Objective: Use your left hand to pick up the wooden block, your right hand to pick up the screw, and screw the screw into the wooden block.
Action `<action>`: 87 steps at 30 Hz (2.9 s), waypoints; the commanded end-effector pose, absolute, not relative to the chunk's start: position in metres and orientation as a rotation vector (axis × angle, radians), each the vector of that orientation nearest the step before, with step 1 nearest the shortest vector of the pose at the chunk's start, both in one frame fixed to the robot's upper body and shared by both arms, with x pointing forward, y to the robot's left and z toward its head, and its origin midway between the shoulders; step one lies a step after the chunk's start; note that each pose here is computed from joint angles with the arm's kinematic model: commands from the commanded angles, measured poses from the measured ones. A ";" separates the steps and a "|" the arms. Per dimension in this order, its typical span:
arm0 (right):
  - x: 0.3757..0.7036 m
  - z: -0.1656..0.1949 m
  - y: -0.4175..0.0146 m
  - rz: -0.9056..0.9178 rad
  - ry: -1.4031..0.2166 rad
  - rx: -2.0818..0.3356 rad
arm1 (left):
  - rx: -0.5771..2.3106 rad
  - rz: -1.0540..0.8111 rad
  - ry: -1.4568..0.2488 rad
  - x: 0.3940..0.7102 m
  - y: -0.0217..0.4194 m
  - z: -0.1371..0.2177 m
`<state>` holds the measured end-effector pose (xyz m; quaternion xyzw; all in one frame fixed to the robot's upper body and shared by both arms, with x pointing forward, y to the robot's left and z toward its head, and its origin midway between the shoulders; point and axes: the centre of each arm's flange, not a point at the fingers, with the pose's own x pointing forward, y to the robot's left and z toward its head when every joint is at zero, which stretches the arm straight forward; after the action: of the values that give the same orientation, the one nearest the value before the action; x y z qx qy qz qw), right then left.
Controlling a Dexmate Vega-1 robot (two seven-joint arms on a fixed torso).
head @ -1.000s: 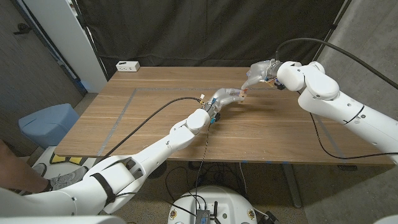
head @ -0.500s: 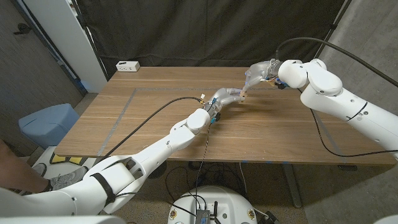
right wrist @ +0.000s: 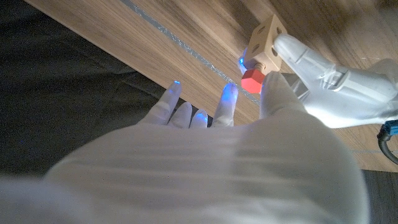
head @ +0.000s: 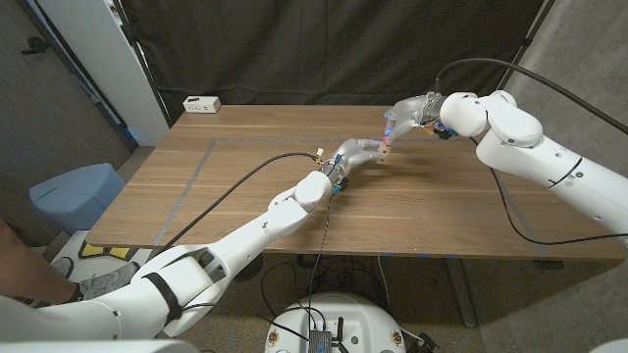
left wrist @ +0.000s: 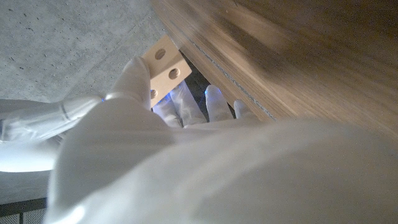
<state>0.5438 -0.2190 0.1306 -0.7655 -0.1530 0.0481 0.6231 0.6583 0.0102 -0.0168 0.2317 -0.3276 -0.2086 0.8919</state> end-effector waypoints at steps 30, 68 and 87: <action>0.551 0.132 -0.216 0.135 -0.389 -1.786 | 0.493 -0.435 -0.686 0.657 0.009 -0.016; 0.550 0.125 -0.220 0.137 -0.418 -1.738 | 0.492 -0.432 -0.686 0.653 0.009 -0.019; 0.555 0.123 -0.224 0.125 -0.435 -1.679 | 0.489 -0.434 -0.683 0.654 0.011 -0.019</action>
<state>0.5523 -0.2218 0.1246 -0.7467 -0.1878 0.0578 0.6355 0.6535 0.0096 -0.0190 0.2364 -0.3303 -0.2077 0.8899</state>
